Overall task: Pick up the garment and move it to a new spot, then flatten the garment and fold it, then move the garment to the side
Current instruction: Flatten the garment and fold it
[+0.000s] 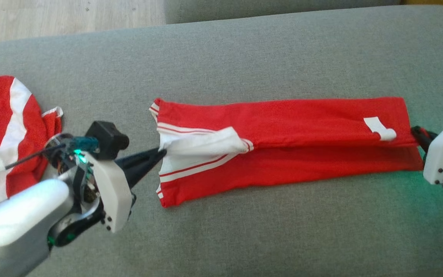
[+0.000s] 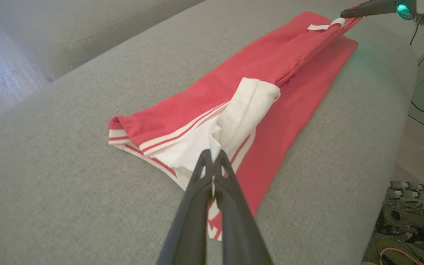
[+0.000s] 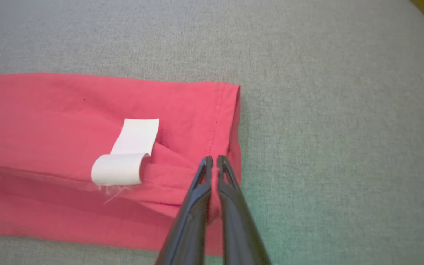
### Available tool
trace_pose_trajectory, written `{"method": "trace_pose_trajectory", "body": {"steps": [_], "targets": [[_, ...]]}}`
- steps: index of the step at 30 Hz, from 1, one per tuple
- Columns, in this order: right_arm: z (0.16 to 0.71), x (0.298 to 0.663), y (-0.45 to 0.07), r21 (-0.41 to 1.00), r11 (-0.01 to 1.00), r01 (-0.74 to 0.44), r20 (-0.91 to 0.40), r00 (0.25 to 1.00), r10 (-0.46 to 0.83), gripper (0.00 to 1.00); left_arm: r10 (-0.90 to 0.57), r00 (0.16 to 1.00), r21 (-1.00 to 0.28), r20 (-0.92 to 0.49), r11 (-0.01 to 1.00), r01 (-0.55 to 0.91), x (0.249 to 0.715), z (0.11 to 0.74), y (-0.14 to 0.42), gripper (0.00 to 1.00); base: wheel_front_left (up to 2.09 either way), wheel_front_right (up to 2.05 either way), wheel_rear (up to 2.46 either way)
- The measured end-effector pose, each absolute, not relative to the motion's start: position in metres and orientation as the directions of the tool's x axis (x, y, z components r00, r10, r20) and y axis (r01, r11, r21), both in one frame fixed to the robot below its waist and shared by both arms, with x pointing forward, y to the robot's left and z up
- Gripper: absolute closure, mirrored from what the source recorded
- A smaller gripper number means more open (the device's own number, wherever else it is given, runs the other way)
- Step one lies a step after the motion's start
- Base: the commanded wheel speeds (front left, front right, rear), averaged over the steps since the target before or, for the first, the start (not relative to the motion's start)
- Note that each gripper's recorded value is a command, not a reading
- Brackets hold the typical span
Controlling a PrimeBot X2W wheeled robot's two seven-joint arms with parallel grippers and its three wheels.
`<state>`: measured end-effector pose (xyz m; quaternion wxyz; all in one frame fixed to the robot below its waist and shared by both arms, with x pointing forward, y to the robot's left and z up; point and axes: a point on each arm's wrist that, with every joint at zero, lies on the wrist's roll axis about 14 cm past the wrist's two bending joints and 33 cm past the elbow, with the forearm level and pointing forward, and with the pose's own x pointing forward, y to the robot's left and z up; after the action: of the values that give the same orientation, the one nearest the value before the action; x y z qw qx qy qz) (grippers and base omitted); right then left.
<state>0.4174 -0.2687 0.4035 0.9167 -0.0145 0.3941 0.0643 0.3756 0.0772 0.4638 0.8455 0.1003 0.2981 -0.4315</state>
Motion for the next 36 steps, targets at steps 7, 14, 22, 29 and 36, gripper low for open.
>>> {"method": "trace_pose_trajectory", "body": {"steps": [7, 14, 22, 29, 36], "targets": [[0.399, 0.403, -0.27, 0.033, 0.991, -0.13, -0.761, 0.639, 0.109, 1.0, -0.673, 0.362, -0.165, -0.646, 0.585, 0.794, 0.349, 0.447, 0.072, 1.0, 0.0, 0.0, 0.0], [0.399, 0.399, -0.283, 0.041, 0.996, -0.079, -0.771, 0.631, 0.082, 0.0, -0.668, 0.335, -0.19, -0.664, 0.585, 0.789, 0.345, 0.441, 0.07, 0.0, 0.0, 0.0, 0.0], [0.421, 0.417, -0.289, 0.128, 0.992, 0.023, -0.661, 0.747, 0.067, 0.0, -0.582, 0.598, -0.086, -0.551, 0.753, 0.652, 0.397, 0.45, 0.088, 0.0, 0.0, 0.0, 0.0], [0.489, 0.453, -0.266, 0.258, 0.966, 0.016, -0.335, 0.939, 0.074, 0.0, -0.427, 0.872, -0.135, -0.24, 0.904, 0.405, 0.446, 0.5, 0.117, 0.0, 0.0, 0.0, 0.0], [0.558, 0.463, -0.234, 0.224, 0.971, -0.087, 0.026, 0.996, 0.083, 0.0, -0.245, 0.969, -0.273, 0.031, 0.931, 0.244, 0.457, 0.556, 0.143, 0.0, 0.0, 0.0, 0.0]]}}
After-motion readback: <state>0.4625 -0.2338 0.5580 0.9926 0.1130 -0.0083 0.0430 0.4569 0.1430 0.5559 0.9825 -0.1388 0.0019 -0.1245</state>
